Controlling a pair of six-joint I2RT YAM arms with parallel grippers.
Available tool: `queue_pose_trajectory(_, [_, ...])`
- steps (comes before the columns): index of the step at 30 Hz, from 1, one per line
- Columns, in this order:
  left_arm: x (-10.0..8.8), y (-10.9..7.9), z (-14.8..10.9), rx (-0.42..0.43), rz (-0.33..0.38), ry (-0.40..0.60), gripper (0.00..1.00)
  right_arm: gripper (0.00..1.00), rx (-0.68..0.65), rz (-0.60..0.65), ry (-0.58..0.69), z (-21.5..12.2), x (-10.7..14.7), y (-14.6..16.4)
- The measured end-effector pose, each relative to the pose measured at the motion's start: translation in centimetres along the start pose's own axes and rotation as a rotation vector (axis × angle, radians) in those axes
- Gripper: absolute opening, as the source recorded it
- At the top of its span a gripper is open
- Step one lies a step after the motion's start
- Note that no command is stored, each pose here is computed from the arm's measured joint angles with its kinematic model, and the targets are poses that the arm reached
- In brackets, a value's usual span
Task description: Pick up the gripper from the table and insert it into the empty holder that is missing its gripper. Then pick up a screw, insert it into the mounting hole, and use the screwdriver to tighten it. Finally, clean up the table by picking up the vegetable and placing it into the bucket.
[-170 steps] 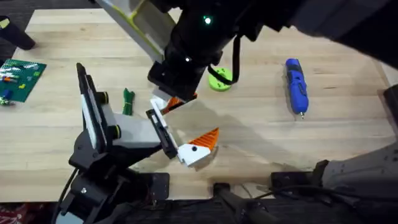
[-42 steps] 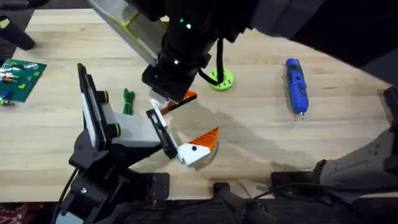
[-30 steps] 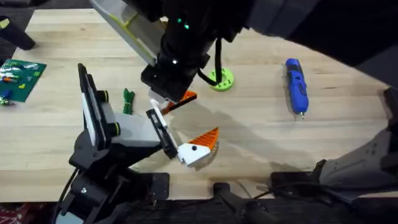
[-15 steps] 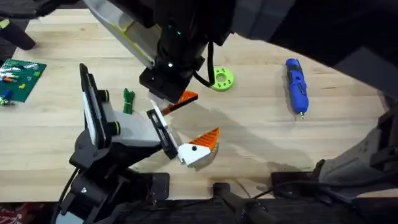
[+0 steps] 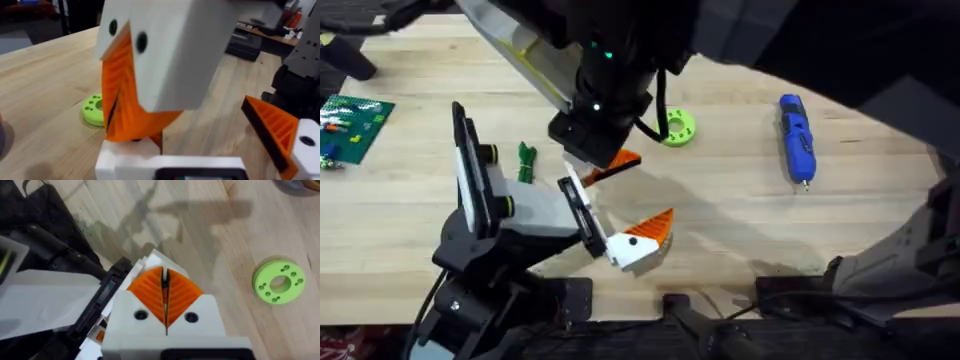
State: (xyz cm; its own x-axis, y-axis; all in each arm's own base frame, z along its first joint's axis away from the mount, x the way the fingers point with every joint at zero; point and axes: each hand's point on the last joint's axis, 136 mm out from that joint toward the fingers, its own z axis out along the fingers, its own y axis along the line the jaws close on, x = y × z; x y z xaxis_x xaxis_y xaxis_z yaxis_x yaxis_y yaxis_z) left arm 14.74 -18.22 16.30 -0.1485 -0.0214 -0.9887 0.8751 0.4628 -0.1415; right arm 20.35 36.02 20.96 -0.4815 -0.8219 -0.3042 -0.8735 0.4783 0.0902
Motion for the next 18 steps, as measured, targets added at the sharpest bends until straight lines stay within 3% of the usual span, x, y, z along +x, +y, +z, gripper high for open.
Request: queue_pose_trajectory(18, [0.06, -0.28, 0.02, 0.016, -0.005, 0.003, 0.984, 0.007, -0.008, 0.025, 0.026, -0.05, 0.61, 0.46])
